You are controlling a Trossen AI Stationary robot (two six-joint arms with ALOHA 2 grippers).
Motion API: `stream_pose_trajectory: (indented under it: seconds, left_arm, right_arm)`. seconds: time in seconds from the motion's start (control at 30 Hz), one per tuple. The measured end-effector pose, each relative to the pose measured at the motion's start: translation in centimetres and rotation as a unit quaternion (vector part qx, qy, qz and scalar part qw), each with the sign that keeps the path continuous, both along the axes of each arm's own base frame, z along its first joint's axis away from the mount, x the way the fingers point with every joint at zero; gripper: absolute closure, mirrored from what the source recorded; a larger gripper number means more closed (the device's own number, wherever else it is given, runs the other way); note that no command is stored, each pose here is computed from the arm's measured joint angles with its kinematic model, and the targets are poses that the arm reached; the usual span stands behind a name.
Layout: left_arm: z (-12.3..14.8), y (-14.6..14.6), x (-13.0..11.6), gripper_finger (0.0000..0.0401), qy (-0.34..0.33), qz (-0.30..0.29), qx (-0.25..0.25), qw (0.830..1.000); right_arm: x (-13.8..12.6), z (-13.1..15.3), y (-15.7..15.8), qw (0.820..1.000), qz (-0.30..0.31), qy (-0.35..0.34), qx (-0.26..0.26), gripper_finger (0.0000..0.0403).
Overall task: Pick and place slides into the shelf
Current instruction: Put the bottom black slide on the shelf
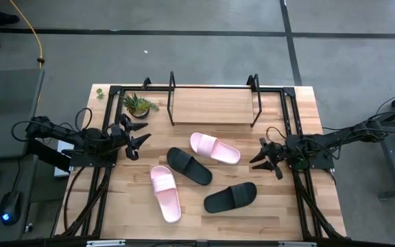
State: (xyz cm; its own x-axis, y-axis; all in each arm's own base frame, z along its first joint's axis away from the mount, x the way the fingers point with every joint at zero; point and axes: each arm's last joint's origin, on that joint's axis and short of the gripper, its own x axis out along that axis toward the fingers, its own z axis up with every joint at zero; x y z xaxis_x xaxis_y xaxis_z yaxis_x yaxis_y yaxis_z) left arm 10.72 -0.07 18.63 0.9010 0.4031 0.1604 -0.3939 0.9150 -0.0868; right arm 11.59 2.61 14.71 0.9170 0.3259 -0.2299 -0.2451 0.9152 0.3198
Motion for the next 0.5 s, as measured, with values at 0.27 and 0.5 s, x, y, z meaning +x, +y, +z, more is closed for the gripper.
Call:
stream_pose_trajectory:
  seconds: [0.27, 0.5]
  left_arm:
    - [-0.74, -0.41, 0.25, 0.019, -0.004, -0.087, -0.105, 0.991]
    - [-0.68, -0.45, 0.26, 0.019, -0.017, -0.1, -0.134, 0.986]
  right_arm:
    - [0.17, 0.72, -0.07, 0.994, -0.039, -0.004, 0.104, 0.0288]
    - [0.28, 0.75, -0.52, 0.99, -0.115, -0.018, 0.084, 0.0288]
